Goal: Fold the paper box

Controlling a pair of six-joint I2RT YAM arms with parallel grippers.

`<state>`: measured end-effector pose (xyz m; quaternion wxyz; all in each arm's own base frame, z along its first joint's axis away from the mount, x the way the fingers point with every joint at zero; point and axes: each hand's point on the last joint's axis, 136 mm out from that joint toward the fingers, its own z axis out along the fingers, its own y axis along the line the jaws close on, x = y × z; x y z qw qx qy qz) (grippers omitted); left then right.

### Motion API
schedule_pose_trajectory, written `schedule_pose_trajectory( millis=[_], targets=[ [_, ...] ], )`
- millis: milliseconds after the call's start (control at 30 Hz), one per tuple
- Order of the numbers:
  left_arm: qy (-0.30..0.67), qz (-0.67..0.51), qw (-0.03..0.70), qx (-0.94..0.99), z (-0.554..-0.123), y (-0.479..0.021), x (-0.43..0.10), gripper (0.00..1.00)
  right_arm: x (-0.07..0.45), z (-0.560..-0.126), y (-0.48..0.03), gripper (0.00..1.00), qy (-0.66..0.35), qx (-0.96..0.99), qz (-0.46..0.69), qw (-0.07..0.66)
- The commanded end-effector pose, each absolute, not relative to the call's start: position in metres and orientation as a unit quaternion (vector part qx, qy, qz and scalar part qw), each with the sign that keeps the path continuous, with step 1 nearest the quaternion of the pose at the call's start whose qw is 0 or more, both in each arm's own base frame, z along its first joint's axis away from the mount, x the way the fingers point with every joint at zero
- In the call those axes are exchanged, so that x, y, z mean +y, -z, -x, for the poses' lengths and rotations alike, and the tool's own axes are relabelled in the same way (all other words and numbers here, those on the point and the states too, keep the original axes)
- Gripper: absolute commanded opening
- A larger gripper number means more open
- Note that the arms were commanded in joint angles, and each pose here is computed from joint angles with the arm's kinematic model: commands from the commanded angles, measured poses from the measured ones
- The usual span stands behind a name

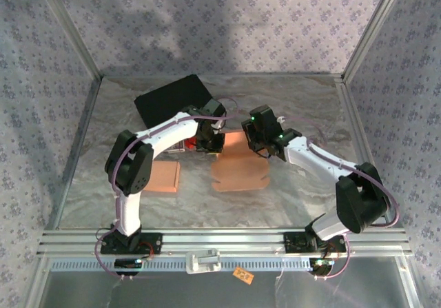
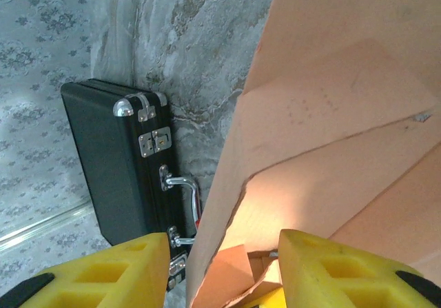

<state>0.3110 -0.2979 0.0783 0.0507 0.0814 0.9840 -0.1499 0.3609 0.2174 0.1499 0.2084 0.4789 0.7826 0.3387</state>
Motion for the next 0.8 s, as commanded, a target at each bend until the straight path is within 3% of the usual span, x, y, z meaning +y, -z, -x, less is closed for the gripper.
schedule_pose_trajectory(
  millis=[0,233,433,667,767],
  targets=[
    [0.164,-0.082,0.046,0.982,-0.31,-0.083,-0.308,0.0,0.216,-0.365,-0.137,0.46,-0.329,0.78,-0.494,0.2],
    [0.163,-0.088,0.044,0.982,-0.308,-0.079,-0.31,0.0,0.218,-0.38,-0.124,0.42,-0.332,0.773,-0.499,0.207],
    [0.172,-0.097,0.06,0.979,-0.31,-0.076,-0.311,0.0,0.208,-0.373,-0.102,0.02,-0.289,0.786,-0.522,0.164],
    [0.186,-0.115,0.097,0.971,-0.319,-0.077,-0.317,0.23,0.199,-0.356,-0.086,0.0,-0.234,0.801,-0.538,0.121],
    [0.188,-0.121,0.113,0.968,-0.322,-0.079,-0.316,0.26,0.196,-0.355,-0.084,0.0,-0.227,0.8,-0.543,0.115]
  ],
)
